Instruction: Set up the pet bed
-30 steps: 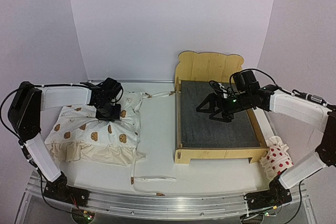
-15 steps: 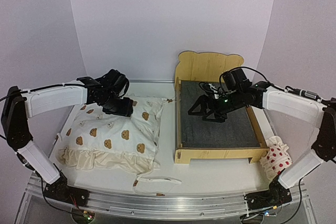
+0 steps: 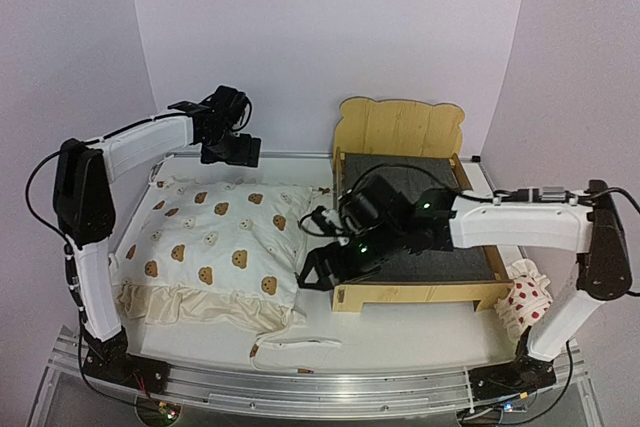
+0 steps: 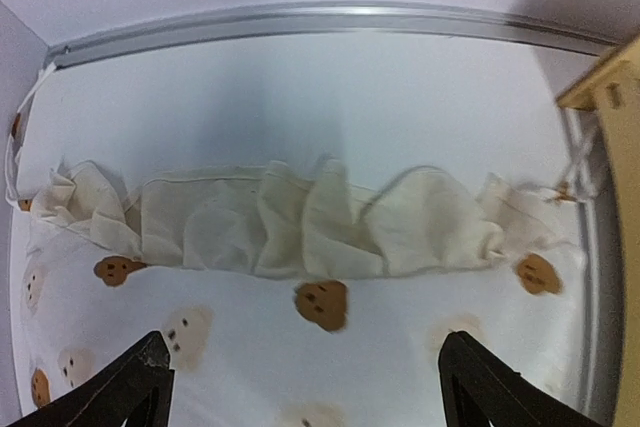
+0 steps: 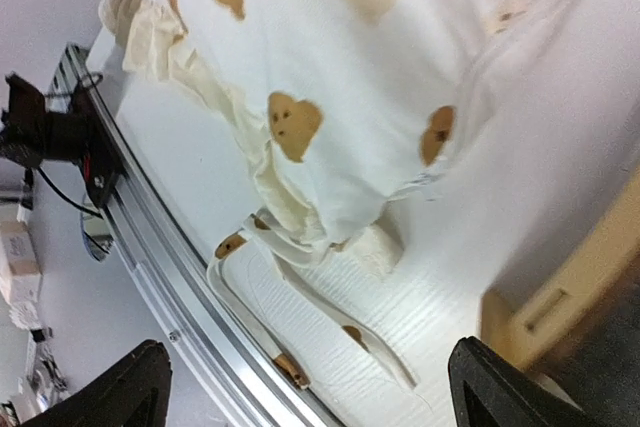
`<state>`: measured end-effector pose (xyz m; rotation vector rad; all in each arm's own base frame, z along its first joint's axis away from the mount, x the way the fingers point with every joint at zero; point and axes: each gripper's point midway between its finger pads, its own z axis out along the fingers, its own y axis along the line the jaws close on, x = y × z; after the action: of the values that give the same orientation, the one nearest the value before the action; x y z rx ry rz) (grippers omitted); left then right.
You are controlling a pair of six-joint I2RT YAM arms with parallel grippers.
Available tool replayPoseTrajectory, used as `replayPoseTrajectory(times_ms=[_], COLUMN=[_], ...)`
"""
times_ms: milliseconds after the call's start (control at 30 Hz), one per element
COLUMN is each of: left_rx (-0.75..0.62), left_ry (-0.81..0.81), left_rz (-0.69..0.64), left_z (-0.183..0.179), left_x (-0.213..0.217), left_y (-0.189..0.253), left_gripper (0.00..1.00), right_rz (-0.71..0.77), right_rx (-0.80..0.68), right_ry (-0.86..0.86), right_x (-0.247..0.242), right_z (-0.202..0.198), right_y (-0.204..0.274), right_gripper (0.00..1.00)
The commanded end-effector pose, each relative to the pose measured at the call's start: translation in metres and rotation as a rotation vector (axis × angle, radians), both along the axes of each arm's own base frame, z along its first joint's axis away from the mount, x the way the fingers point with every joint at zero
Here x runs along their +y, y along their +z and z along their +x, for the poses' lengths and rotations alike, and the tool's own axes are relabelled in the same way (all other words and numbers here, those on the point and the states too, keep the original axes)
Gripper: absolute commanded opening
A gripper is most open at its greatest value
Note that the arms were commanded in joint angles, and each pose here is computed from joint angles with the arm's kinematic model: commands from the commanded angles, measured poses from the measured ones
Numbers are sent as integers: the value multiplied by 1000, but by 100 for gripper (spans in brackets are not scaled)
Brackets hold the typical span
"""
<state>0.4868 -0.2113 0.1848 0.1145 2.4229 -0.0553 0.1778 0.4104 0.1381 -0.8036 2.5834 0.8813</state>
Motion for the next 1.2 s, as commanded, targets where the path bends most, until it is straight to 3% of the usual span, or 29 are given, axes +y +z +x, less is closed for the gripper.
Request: replayPoseTrajectory(times_ms=[0, 167, 333, 533, 867, 1167], left_rx=[129, 208, 256, 327, 405, 446], left_ry=[-7, 4, 22, 50, 114, 143], left_rz=[35, 40, 45, 93, 121, -14], left_z=[27, 41, 42, 22, -28, -76], left_x=[20, 32, 48, 68, 93, 88], left_y=[-51, -93, -120, -150, -163, -153], left_gripper=[93, 92, 91, 89, 86, 76], right_rz=[-14, 3, 33, -8, -73, -16], right_rx=[-72, -73, -39, -73, -67, -48], right_ry=[56, 157, 153, 125, -30, -148], right_x=[56, 112, 145, 151, 110, 72], right_z=[-24, -58, -60, -49, 27, 119], right_y=[-28, -58, -85, -117, -137, -102], right_gripper=[90, 76, 65, 62, 61, 64])
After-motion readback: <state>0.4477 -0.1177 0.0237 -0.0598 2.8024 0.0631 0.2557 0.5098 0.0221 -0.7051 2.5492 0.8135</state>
